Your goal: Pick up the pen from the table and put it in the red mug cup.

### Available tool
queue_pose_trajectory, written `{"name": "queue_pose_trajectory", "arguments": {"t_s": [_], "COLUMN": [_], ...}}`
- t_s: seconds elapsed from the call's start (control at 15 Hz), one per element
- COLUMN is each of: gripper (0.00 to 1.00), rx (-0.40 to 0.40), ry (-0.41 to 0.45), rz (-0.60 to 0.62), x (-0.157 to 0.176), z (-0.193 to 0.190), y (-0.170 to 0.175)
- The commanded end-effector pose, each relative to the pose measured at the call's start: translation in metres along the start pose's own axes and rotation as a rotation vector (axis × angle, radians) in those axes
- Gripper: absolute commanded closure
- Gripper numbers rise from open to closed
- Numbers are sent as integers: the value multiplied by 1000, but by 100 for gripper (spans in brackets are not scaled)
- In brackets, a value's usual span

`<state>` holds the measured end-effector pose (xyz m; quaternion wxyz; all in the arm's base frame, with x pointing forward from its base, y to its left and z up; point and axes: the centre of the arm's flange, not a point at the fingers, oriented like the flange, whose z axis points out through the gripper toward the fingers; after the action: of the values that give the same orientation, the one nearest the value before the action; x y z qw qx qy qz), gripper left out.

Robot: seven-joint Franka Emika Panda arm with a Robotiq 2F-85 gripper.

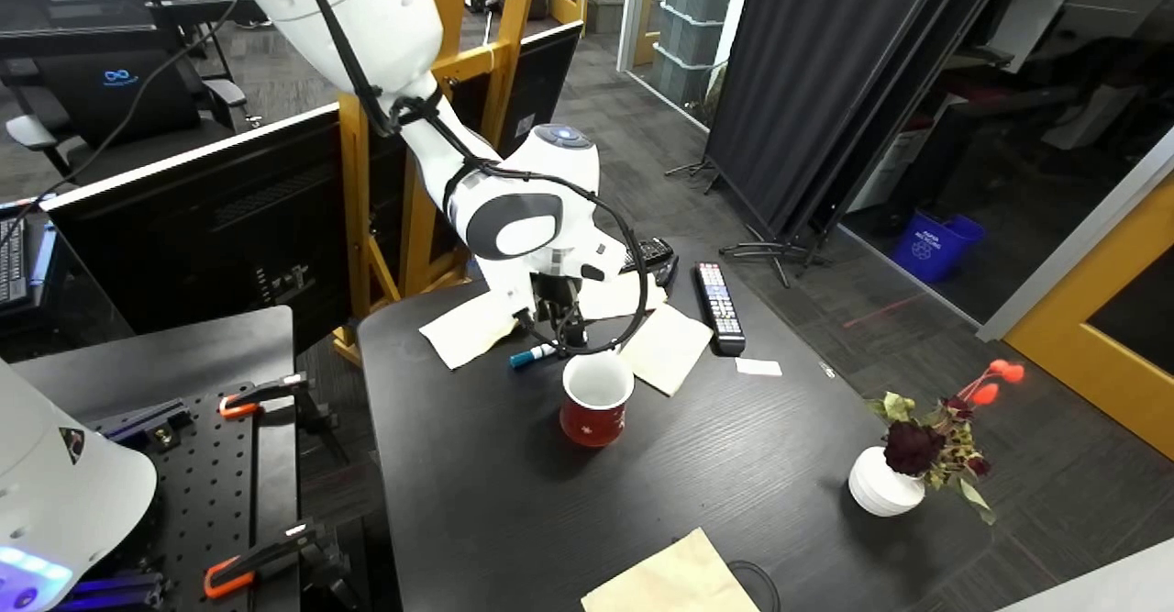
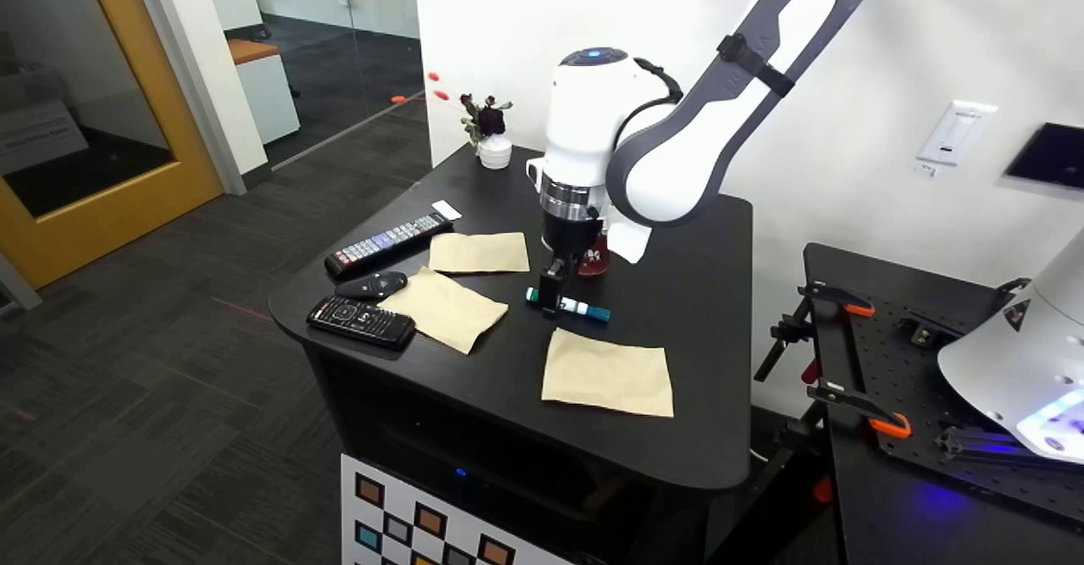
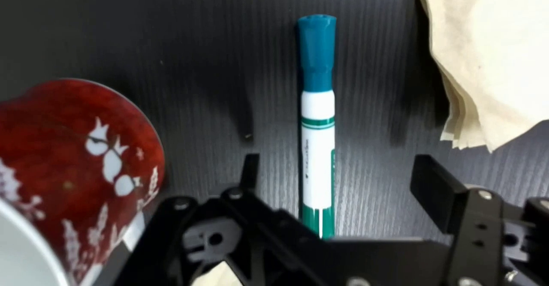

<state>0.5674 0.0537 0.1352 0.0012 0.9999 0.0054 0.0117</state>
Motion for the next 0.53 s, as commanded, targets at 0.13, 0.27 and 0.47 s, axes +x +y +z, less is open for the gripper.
{"name": "queue_pose_trajectory", "arguments": {"t_s": [0.13,0.27,0.47], "gripper": [57,73,95], "rx": [18,18,19], "ry": [-15,-12,-9], "rz": [-2,0,4], "x": [10,11,9], "z": [2,2,0], "y": [2,2,0]}}
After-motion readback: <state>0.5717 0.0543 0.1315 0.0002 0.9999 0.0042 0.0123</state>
